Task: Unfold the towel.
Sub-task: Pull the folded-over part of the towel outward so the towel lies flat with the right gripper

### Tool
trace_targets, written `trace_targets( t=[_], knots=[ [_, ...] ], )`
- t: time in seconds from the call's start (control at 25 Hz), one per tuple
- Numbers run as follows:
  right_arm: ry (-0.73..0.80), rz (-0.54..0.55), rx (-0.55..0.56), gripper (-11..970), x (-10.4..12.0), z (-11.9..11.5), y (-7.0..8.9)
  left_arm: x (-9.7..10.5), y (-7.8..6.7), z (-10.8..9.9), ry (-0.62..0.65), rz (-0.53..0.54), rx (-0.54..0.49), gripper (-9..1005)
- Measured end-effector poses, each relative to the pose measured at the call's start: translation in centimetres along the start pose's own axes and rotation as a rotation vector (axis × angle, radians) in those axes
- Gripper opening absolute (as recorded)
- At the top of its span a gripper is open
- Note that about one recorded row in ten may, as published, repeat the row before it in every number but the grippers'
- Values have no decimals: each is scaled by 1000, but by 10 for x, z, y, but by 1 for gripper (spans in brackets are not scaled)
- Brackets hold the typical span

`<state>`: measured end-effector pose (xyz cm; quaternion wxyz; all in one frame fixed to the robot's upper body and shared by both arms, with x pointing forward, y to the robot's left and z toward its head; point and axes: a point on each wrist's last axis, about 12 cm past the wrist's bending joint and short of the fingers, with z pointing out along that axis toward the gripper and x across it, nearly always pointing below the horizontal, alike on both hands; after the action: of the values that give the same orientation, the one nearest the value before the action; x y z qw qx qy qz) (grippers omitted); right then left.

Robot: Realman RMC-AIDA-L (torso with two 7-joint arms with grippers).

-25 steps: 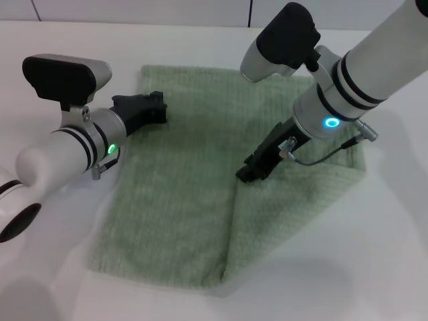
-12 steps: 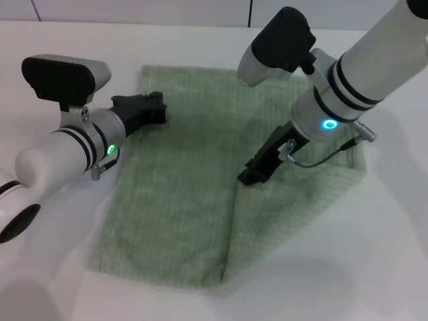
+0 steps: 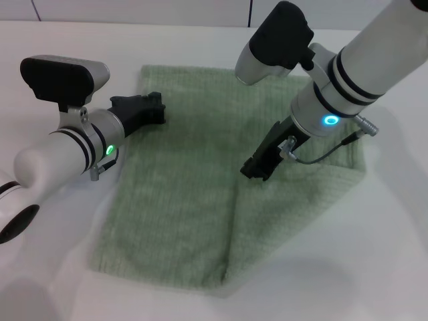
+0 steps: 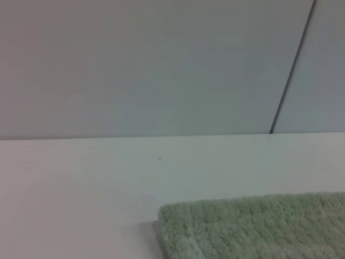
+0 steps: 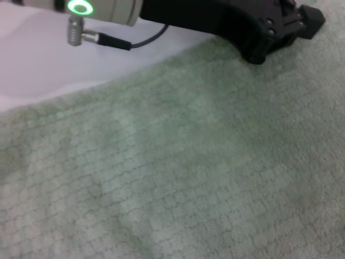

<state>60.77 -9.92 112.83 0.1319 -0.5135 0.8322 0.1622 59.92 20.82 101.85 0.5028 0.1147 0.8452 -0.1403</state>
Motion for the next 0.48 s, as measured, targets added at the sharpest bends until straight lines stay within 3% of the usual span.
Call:
trace_targets(
  t=[0.24, 0.48],
  knots=[
    [-1, -75, -12, 38, -3, -18, 11, 0, 0, 0, 0, -1, -1, -1],
    [4, -173, -48, 39, -5, -46, 33, 0, 0, 0, 0, -2, -1, -1]
  ],
)
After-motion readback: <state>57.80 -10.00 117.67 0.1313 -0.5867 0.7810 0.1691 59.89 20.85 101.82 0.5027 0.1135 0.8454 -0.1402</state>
